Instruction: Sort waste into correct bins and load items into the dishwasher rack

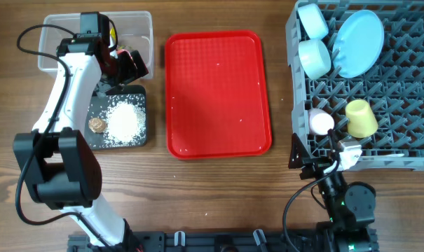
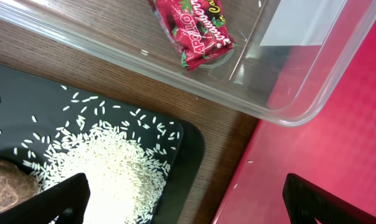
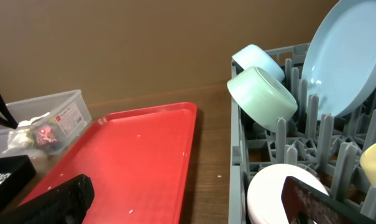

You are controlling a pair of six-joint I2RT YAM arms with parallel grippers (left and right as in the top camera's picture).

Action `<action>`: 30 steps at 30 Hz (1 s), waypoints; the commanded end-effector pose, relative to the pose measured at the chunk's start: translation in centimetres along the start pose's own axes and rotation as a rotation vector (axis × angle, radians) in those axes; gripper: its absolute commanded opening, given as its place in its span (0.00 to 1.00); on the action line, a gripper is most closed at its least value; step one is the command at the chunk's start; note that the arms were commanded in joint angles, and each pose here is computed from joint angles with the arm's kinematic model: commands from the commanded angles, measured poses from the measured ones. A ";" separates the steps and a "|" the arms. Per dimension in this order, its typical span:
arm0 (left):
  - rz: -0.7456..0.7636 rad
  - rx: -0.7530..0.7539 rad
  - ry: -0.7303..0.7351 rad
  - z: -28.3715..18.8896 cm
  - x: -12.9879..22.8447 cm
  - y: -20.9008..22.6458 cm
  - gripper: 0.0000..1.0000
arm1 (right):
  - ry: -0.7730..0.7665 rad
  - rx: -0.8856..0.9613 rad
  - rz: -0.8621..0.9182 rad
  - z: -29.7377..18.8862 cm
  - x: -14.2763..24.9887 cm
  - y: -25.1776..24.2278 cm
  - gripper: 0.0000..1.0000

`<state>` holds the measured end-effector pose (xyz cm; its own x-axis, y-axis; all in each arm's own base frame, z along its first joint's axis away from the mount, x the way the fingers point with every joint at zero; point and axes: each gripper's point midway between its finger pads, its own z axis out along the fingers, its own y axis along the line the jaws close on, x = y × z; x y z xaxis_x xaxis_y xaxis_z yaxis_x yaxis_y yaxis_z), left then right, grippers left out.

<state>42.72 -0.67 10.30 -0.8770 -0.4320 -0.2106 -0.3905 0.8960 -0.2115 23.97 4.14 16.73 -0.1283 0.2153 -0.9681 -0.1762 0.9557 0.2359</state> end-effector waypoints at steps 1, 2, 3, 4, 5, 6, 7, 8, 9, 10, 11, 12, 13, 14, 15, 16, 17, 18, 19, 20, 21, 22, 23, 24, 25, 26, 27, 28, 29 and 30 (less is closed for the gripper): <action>-0.001 -0.014 0.009 0.5 0.1 0.3 1.00 | -0.026 0.004 -0.020 -0.1 -0.5 0.0 1.00; 0.000 -0.013 0.009 0.5 0.1 0.3 1.00 | -0.024 0.004 -0.021 -0.1 -0.5 0.0 1.00; 0.000 -0.014 0.008 0.5 0.1 0.3 1.00 | -0.024 0.004 -0.020 -0.1 -0.5 0.0 1.00; -0.001 -0.014 0.009 0.5 0.1 0.3 1.00 | -0.024 0.004 -0.020 -0.1 -0.5 0.0 1.00; -0.001 -0.014 0.008 0.5 0.1 0.3 1.00 | -0.023 0.005 -0.020 -0.1 -0.5 0.0 1.00; -0.001 -0.014 0.008 0.5 0.1 0.3 1.00 | -0.023 0.005 -0.020 -0.1 -0.5 0.0 1.00; -0.001 -0.014 0.008 0.5 0.1 0.3 1.00 | -0.023 0.005 -0.020 -0.1 -0.5 0.0 1.00; 0.000 -0.014 0.009 0.5 0.1 0.3 1.00 | -0.023 0.005 -0.020 -0.1 -0.5 0.0 1.00; -0.001 -0.014 0.008 0.5 0.1 0.3 1.00 | -0.023 0.005 -0.020 -0.1 -0.5 0.0 1.00; -0.001 -0.014 0.008 0.5 0.1 0.3 1.00 | -0.023 0.005 -0.020 -0.1 -0.5 0.0 1.00; -0.001 -0.014 0.008 0.5 0.1 0.3 1.00 | -0.023 0.005 -0.020 -0.1 -0.5 0.0 1.00; -0.001 -0.014 0.008 0.5 0.1 0.3 1.00 | -0.023 0.005 -0.020 -0.1 -0.5 0.0 1.00; -0.001 -0.014 0.009 0.5 0.1 0.3 1.00 | -0.023 0.005 -0.020 -0.1 -0.5 0.0 1.00; -0.001 -0.014 0.009 0.5 0.1 0.3 1.00 | -0.023 0.005 -0.020 -0.1 -0.5 0.0 1.00; -0.001 -0.014 0.009 0.5 0.1 0.3 1.00 | -0.023 0.005 -0.020 -0.1 -0.5 0.0 1.00; 0.000 -0.015 0.008 0.5 0.1 0.3 1.00 | -0.023 0.005 -0.020 -0.1 -0.5 0.0 1.00; -0.001 -0.019 0.005 0.4 0.0 0.4 1.00 | -0.023 0.005 -0.020 -0.1 -0.5 0.0 1.00; 0.000 -0.034 -0.008 0.2 -0.1 0.7 1.00 | -0.023 0.005 -0.020 -0.1 -0.5 0.0 1.00; 0.011 -0.020 -0.051 -0.6 -0.9 0.3 1.00 | -0.023 0.005 -0.020 -0.1 -0.5 0.0 1.00; 0.021 -0.002 -0.090 -1.3 -1.6 -0.3 1.00 | -0.023 0.005 -0.020 -0.1 -0.5 0.0 1.00; 0.033 0.021 -0.149 -2.7 -2.4 -1.1 1.00 | -0.023 0.005 -0.020 -0.1 -0.5 0.0 1.00; 0.046 0.039 -0.207 -4.2 -3.1 -1.8 1.00 | -0.023 0.005 -0.020 -0.1 -0.5 0.0 1.00; 0.092 0.062 -0.279 -6.2 -3.9 -2.8 1.00 | -0.023 0.005 -0.020 -0.1 -0.5 0.0 1.00; 0.177 0.093 -0.363 -8.5 -4.4 -4.2 1.00 | -0.023 0.005 -0.020 -0.1 -0.5 0.0 1.00; 0.260 0.121 -0.449 -11.0 -4.5 -5.2 1.00 | -0.023 0.005 -0.020 -0.1 -0.5 0.0 1.00; 0.301 0.142 -0.529 -13.4 -4.1 -5.5 1.00 | -0.023 0.005 -0.020 -0.1 -0.5 0.0 1.00; 0.309 0.158 -0.580 -14.9 -3.4 -5.3 1.00 | -0.023 0.005 -0.020 -0.1 -0.5 0.0 1.00; 0.310 0.164 -0.617 -15.8 -2.7 -4.8 1.00 | -0.023 0.005 -0.020 -0.1 -0.5 0.0 1.00; 0.304 0.171 -0.660 -16.5 -1.5 -3.8 1.00 | -0.023 0.005 -0.020 -0.1 -0.5 0.0 1.00; 0.296 0.180 -0.701 -16.7 -0.3 -2.7 1.00 | -0.023 0.005 -0.020 -0.1 -0.5 0.0 1.00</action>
<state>42.85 -2.51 28.57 -0.5600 -0.2306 -0.7958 -0.0606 0.9693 -0.2383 23.97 4.13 16.88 -0.1223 0.2159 -0.9687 -0.1773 0.9556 0.2353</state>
